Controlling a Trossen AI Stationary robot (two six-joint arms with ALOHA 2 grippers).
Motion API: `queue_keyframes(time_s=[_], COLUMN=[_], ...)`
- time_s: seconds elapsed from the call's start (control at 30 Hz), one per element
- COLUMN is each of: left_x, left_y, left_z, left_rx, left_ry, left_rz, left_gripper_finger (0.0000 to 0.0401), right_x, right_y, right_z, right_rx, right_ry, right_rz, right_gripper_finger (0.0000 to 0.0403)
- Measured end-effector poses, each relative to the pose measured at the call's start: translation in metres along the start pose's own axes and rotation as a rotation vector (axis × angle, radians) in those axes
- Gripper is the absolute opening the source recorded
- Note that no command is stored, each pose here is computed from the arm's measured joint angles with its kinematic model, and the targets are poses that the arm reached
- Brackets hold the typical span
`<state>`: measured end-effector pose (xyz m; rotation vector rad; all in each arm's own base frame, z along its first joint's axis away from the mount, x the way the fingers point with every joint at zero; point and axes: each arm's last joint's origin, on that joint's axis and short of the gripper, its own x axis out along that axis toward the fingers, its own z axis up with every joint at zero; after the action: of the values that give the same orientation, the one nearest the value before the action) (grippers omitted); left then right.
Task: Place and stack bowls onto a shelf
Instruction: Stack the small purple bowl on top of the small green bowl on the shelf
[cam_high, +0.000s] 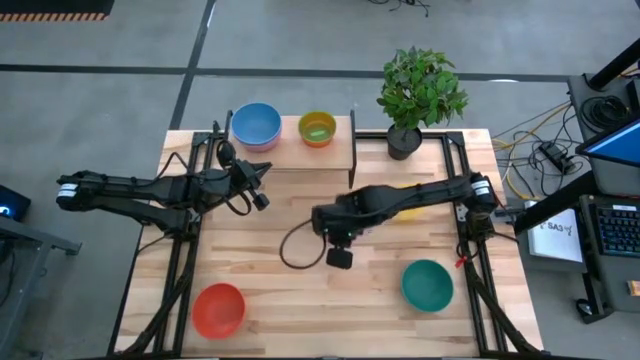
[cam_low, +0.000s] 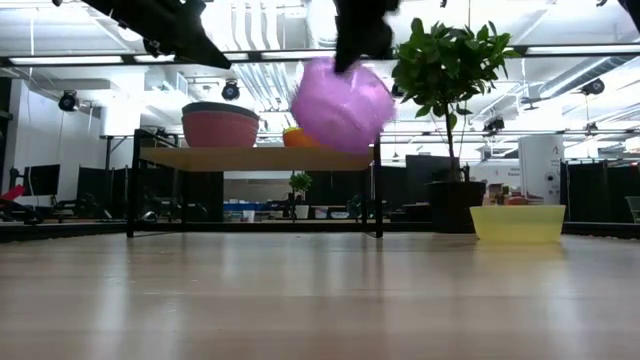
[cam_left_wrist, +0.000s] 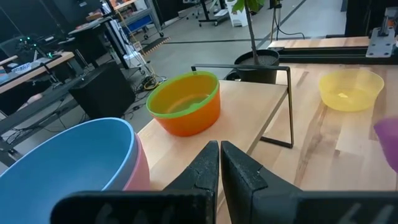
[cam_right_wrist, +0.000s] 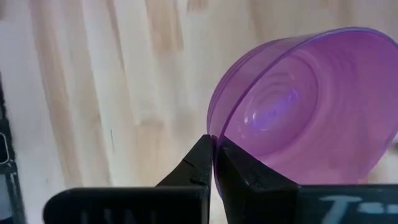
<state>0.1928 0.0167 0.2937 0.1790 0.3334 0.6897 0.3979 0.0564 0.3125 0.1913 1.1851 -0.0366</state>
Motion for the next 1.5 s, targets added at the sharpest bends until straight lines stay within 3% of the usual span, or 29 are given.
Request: queue_keyframes(time_s=[0.13, 0.27, 0.5, 0.7, 0.97, 1.33, 1.5], left_x=[0.000, 0.000, 0.000, -0.001, -0.002, -0.002, -0.002], left_y=[0.000, 0.000, 0.000, 0.001, 0.002, 0.002, 0.002], left_z=[0.000, 0.000, 0.000, 0.001, 0.002, 0.002, 0.002], left_rx=[0.000, 0.000, 0.001, 0.003, 0.013, 0.030, 0.029], left_ry=[0.000, 0.000, -0.001, -0.004, -0.013, -0.013, -0.013], left_rz=[0.000, 0.000, 0.000, 0.001, 0.002, 0.003, 0.003], left_gripper_finger=[0.0000, 0.0000, 0.0000, 0.0000, 0.0000, 0.0000, 0.0000], right_x=[-0.040, -0.071, -0.086, -0.084, -0.059, -0.048, -0.049], right_y=[-0.001, -0.011, -0.066, -0.135, -0.208, -0.221, -0.221], right_z=[0.015, 0.026, 0.042, 0.056, 0.061, 0.059, 0.060], right_rx=[-0.159, -0.320, -0.509, -0.490, -0.394, -0.396, -0.367], right_ry=[-0.126, -0.229, -0.227, -0.223, -0.205, -0.157, -0.167], right_rz=[-0.075, -0.252, -0.437, -0.533, -0.440, -0.437, -0.436], right_gripper_finger=[0.0009, 0.0009, 0.0009, 0.0009, 0.0009, 0.0010, 0.0032])
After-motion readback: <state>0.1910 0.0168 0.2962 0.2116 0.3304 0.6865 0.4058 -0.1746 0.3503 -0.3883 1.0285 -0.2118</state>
